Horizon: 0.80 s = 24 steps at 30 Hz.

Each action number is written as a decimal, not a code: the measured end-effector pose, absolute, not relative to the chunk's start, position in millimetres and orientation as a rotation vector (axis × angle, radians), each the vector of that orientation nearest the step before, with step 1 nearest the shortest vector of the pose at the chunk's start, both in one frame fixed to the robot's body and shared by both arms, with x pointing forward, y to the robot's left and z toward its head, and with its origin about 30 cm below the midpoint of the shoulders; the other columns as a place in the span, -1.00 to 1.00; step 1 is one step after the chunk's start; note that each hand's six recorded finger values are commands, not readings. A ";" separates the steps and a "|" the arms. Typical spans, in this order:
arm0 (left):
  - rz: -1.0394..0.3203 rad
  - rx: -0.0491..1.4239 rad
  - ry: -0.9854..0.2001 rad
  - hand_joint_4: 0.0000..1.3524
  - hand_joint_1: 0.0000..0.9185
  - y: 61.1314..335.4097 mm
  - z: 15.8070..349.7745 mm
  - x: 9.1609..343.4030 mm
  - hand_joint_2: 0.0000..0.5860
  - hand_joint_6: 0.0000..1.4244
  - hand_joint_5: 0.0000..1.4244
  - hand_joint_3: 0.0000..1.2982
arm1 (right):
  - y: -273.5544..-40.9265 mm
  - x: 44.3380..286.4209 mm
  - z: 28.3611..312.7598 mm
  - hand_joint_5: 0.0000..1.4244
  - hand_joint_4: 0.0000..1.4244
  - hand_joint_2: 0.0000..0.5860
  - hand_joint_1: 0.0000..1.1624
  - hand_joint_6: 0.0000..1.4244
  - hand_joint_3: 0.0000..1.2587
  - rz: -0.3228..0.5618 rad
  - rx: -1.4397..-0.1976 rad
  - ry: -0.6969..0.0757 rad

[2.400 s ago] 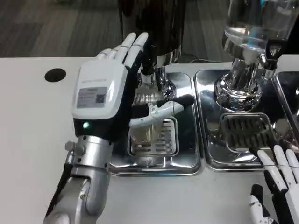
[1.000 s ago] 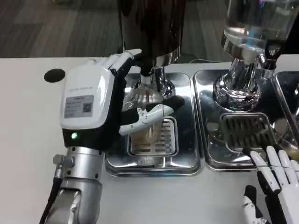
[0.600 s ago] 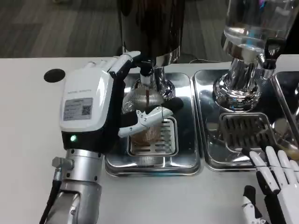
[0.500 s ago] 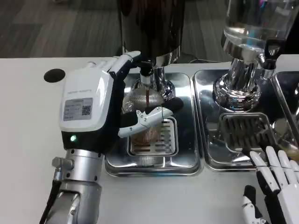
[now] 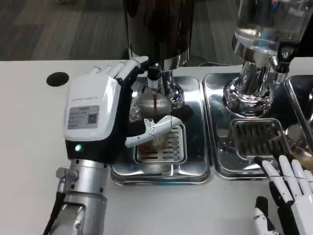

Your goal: Grasp the cup under the faucet to collect the drink, then remove the cup.

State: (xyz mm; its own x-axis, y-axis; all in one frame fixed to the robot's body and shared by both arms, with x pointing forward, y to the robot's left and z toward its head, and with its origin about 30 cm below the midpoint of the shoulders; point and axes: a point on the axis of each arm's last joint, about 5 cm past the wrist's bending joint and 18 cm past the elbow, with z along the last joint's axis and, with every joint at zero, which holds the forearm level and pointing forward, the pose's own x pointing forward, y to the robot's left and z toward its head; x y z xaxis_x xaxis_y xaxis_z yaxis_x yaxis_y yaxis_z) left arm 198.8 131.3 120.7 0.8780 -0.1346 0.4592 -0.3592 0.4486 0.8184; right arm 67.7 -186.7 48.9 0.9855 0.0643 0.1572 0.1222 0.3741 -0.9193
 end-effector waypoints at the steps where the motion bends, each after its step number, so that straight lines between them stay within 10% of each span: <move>1: 0.146 1.109 -0.504 -0.37 -1.00 131.2 120.4 198.5 -0.79 -0.45 -0.32 -0.31 | -186.8 67.7 49.0 -1.00 -1.00 0.88 -0.84 -0.91 -0.80 -0.037 -1.189 -0.177; 24: 0.143 1.112 -0.501 -0.37 -1.00 129.8 119.0 194.5 -0.80 -0.43 -0.32 -0.29 | -188.4 61.3 47.8 -1.00 -1.00 0.91 -0.83 -0.91 -0.80 -0.027 -1.196 -0.158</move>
State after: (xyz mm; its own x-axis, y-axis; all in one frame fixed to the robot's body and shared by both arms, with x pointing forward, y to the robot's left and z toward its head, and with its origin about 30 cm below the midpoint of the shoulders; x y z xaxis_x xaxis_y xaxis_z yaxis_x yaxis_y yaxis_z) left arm 194.5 129.8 119.0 0.8807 -0.1357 0.4538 -0.3545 0.4466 0.8215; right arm 61.3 -188.4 47.8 0.9886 0.0626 0.1372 0.1050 0.3672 -0.9242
